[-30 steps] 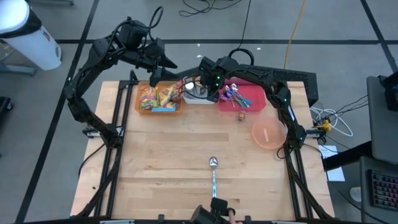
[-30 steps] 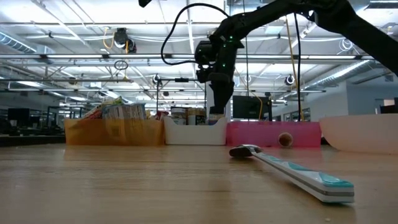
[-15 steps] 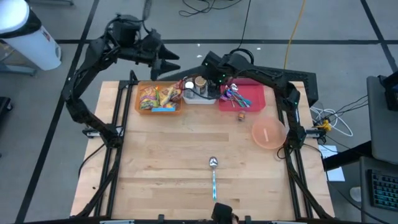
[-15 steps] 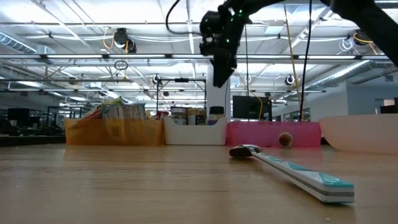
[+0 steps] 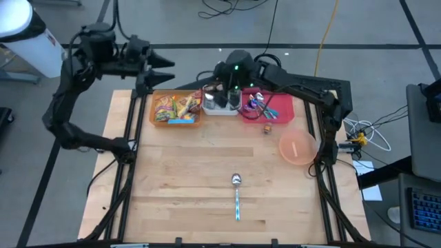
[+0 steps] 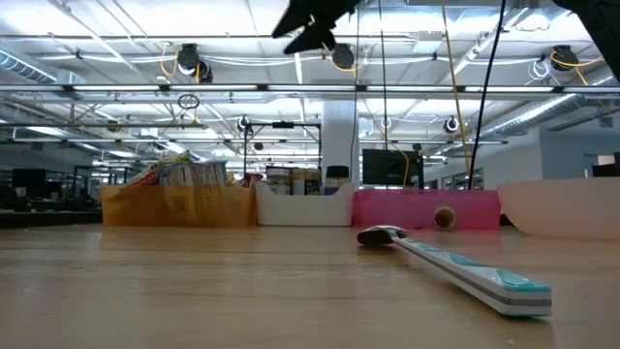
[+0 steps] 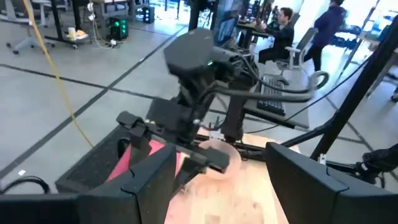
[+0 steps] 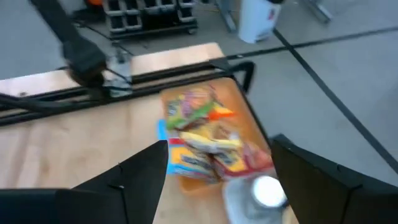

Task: Pick & Place Food Item
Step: Put the white blue spoon into the red bin

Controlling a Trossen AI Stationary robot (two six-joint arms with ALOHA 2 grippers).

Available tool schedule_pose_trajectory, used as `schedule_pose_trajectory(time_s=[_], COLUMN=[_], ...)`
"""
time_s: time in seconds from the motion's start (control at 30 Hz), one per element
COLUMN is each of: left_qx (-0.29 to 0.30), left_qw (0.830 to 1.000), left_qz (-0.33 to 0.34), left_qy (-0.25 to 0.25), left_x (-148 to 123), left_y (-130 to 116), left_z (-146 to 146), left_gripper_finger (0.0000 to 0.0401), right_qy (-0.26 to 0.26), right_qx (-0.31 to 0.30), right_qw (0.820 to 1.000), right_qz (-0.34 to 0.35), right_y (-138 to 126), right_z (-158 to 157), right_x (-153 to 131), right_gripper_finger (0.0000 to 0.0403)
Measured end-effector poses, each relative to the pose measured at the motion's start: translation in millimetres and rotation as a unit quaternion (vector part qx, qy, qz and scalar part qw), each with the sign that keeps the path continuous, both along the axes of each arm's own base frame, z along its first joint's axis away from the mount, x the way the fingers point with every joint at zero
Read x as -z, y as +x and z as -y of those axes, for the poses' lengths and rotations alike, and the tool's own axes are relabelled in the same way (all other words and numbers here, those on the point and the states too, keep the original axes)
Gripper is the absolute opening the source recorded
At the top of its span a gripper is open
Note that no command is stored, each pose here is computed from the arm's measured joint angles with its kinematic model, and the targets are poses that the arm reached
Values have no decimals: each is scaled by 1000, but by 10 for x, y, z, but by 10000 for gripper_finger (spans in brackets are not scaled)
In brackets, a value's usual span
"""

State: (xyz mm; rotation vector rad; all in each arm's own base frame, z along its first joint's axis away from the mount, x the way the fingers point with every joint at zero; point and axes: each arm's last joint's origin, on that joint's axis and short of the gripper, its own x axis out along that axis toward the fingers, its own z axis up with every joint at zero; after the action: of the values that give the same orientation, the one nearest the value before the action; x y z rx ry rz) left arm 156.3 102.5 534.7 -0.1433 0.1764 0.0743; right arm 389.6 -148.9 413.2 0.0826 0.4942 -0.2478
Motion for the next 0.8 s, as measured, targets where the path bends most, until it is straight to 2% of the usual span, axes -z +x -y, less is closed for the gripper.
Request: schedule_pose_trajectory(time_s=[0.1,0.2,0.33,0.5,0.67,0.8], left_qx=[-4,-8,-22,-30,-36,-45], left_qw=[1000,998,994,990,990,985], left_qz=[17,52,102,130,103,83], left_qy=[-14,-16,-20,-48,-92,-144], left_x=[163,353,617,950,1286,1450], left_y=[-120,-239,-368,-456,-430,-374], left_z=[95,189,282,346,327,281], left_gripper_finger=[251,251,251,251,251,251], right_qy=[-7,8,23,52,59,69], right_qx=[-28,-46,-56,-32,-3,15], right_qw=[999,997,991,984,981,980], right_qz=[23,66,122,169,186,188], right_y=[137,310,338,0,-467,-809], right_z=[-214,-426,-647,-728,-800,-863], right_x=[38,219,393,422,459,529], right_gripper_finger=[278,278,274,272,272,272])
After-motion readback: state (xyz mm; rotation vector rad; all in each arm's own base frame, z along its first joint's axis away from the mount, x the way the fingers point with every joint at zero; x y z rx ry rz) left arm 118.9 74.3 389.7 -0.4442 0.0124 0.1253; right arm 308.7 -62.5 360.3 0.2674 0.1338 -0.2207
